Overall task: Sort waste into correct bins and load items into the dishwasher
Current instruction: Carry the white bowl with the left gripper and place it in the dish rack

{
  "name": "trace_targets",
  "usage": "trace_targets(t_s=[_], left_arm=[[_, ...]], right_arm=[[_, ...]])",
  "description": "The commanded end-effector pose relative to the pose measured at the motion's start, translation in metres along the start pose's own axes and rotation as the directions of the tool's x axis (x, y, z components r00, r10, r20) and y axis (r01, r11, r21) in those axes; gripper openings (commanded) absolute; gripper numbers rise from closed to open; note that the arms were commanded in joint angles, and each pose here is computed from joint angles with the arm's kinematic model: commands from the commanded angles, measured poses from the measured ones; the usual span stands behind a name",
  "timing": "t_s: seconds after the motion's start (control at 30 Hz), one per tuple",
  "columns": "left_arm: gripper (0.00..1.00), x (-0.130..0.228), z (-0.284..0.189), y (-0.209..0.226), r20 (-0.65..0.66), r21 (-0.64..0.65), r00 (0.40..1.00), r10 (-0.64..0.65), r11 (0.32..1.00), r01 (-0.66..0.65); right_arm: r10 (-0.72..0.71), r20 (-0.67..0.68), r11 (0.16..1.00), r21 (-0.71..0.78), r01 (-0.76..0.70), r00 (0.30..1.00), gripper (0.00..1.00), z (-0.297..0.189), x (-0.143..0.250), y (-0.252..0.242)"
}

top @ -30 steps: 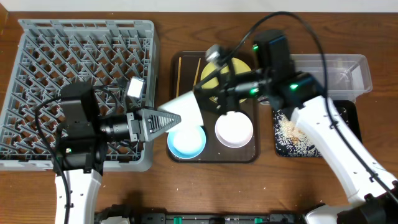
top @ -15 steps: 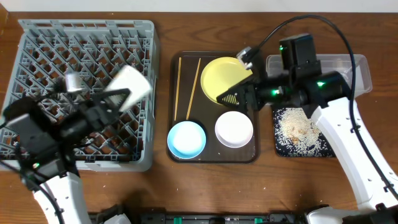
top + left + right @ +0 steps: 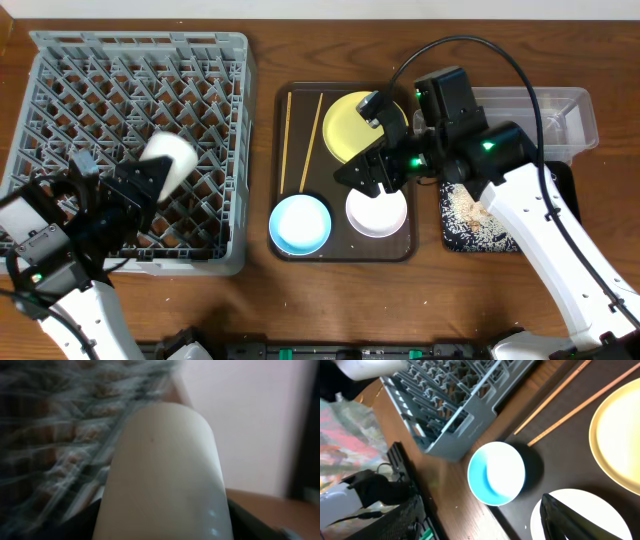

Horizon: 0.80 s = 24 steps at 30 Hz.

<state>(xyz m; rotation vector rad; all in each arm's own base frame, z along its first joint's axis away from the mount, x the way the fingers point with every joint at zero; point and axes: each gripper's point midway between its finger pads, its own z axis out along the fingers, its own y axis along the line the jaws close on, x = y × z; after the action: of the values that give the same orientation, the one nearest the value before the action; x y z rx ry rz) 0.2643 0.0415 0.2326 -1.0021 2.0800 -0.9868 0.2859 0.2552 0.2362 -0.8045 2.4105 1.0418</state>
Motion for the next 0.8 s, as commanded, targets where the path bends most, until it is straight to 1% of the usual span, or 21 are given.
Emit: trace_targets(t_s=[0.0, 0.07, 0.1, 0.13, 0.2, 0.33, 0.53, 0.6, 0.7, 0.77], left_arm=[[0.43, -0.038, -0.043, 0.027, 0.197, -0.372, 0.969, 0.15, 0.926, -0.068], [0.42, -0.046, -0.074, 0.041, 0.258, -0.543, 0.949, 0.18, 0.84, -0.012], [0.43, -0.048, -0.088, 0.047, 0.278, -0.606, 0.941, 0.192, 0.795, 0.016], [0.43, -0.048, -0.095, 0.049, 0.286, -0.637, 0.937, 0.198, 0.77, 0.032], [0.42, -0.048, -0.1, 0.056, 0.296, -0.666, 0.936, 0.189, 0.743, 0.061], [0.43, -0.048, -0.095, 0.087, 0.255, -0.744, 0.956, 0.147, 0.661, 0.097], [0.42, -0.049, -0.063, 0.123, 0.129, -0.789, 0.992, 0.0, 0.605, 0.103], [0.43, -0.047, -0.049, 0.132, 0.083, -0.787, 0.995, -0.059, 0.608, 0.102], [0.45, -0.046, -0.036, 0.147, 0.038, -0.803, 0.992, -0.121, 0.587, 0.102], [0.59, -0.044, -0.031, 0.153, 0.018, -0.807, 0.989, -0.149, 0.581, 0.103]], right_arm=[[-0.038, -0.009, 0.999, 0.03, 0.038, 0.999, 0.73, 0.003, 0.001, 0.003], [-0.039, -0.009, 0.999, 0.029, 0.039, 0.999, 0.74, 0.003, 0.001, 0.003], [-0.039, -0.009, 0.999, 0.029, 0.039, 0.999, 0.75, 0.003, 0.001, 0.003], [-0.038, -0.009, 0.999, 0.029, 0.039, 0.999, 0.74, 0.003, 0.001, 0.003], [-0.037, -0.01, 0.999, 0.029, 0.038, 0.999, 0.75, 0.003, 0.001, 0.003], [-0.03, -0.019, 0.999, 0.029, 0.031, 0.999, 0.74, 0.003, 0.004, 0.003], [-0.016, -0.037, 0.999, 0.03, 0.017, 0.999, 0.74, 0.003, 0.009, 0.003], [-0.016, -0.037, 0.999, 0.03, 0.017, 0.999, 0.74, 0.003, 0.009, 0.003], [-0.017, -0.037, 0.999, 0.029, 0.018, 0.999, 0.74, 0.003, 0.009, 0.003], [-0.016, -0.037, 0.999, 0.03, 0.017, 0.999, 0.74, 0.003, 0.009, 0.003]])
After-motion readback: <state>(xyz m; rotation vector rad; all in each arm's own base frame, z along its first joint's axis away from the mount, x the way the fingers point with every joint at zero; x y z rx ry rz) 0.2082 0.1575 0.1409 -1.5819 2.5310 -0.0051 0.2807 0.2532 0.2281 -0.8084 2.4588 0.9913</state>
